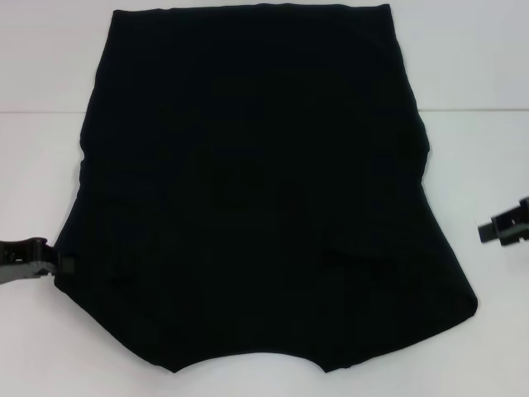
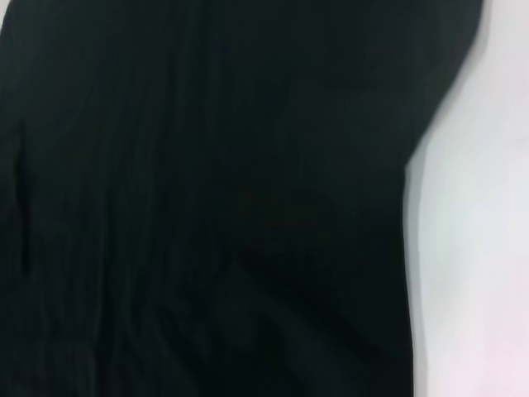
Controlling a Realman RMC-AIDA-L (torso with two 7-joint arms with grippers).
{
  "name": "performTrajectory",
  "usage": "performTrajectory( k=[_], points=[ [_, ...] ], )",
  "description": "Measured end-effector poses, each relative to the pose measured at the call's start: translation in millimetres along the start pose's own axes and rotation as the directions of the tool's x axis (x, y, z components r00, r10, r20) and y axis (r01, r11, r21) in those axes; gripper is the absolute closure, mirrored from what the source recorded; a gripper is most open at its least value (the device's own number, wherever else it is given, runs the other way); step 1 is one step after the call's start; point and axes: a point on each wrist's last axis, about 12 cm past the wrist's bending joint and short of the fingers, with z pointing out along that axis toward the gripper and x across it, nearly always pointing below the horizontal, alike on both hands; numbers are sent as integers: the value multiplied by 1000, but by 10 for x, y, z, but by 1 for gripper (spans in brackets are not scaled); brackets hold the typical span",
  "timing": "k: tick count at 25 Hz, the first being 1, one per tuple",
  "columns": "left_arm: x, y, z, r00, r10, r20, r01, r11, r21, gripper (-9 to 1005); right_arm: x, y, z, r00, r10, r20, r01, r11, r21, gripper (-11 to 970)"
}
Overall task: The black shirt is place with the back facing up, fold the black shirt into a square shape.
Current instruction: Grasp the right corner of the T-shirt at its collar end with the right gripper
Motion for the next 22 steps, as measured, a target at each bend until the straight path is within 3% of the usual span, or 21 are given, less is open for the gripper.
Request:
performTrajectory(
  k=[11, 22],
  points=[
    [-83, -37, 7, 1000, 8, 20, -8, 1000, -6, 969, 202, 7, 236, 990, -63, -129, 70, 996, 48, 514],
    [-93, -33, 4, 1000, 6, 26, -6, 1000, -11, 969, 226, 103, 389, 984, -109, -139, 114, 993, 23, 510]
  ],
)
